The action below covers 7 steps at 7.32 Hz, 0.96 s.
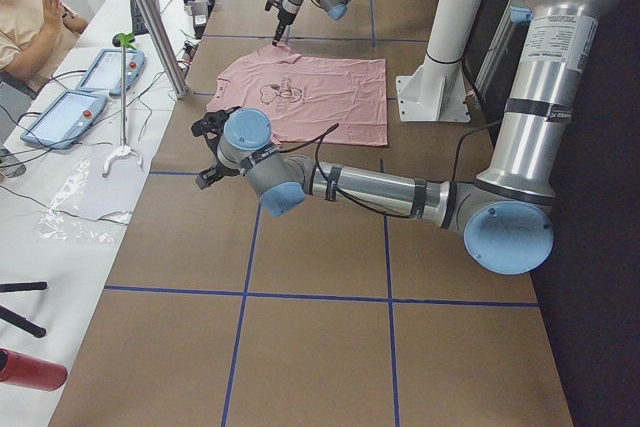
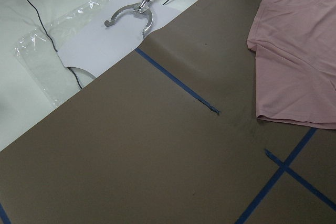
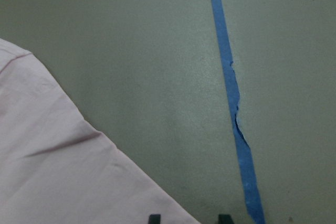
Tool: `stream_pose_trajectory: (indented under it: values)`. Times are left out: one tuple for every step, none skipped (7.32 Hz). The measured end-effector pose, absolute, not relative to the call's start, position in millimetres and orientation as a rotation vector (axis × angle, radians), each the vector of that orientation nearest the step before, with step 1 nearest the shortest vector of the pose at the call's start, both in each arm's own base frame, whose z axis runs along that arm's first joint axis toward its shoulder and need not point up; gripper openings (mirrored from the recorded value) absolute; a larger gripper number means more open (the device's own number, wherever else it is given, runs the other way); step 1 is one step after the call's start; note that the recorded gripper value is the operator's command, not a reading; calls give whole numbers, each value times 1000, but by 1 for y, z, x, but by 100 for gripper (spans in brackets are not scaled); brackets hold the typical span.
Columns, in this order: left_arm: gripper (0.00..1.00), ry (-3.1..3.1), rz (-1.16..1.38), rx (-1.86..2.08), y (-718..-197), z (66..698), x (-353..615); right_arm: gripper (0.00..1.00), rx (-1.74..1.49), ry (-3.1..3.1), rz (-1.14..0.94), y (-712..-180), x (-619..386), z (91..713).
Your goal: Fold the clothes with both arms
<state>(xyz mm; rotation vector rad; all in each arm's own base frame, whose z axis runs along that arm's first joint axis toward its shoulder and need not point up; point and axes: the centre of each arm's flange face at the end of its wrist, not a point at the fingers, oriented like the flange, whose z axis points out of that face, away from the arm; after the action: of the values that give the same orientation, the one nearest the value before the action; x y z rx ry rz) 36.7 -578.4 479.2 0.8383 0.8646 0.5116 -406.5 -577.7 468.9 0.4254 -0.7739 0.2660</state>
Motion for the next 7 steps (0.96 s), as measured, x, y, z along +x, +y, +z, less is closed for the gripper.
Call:
stream_pose_trajectory:
  values:
    - [100,864,510,838,-578,479,36,0,423,-774,264,-577,-407,468]
    - [100,864,510,838,-578,479,36,0,423,-776,263,-577,-407,465]
    - [100,864,509,837,-578,480,37,0,426,-783,267,-579,-408,458]
    - [100,864,510,837,-578,480,37,0,430,-792,275,-583,-412,445]
    - [100,864,510,836,-578,480,37,0,424,-791,297,-590,-421,423]
    - [100,864,509,836,-578,481,37,0,405,-781,338,-599,-435,391]
    - [100,864,509,836,-577,481,36,0,388,-770,389,-605,-456,351]
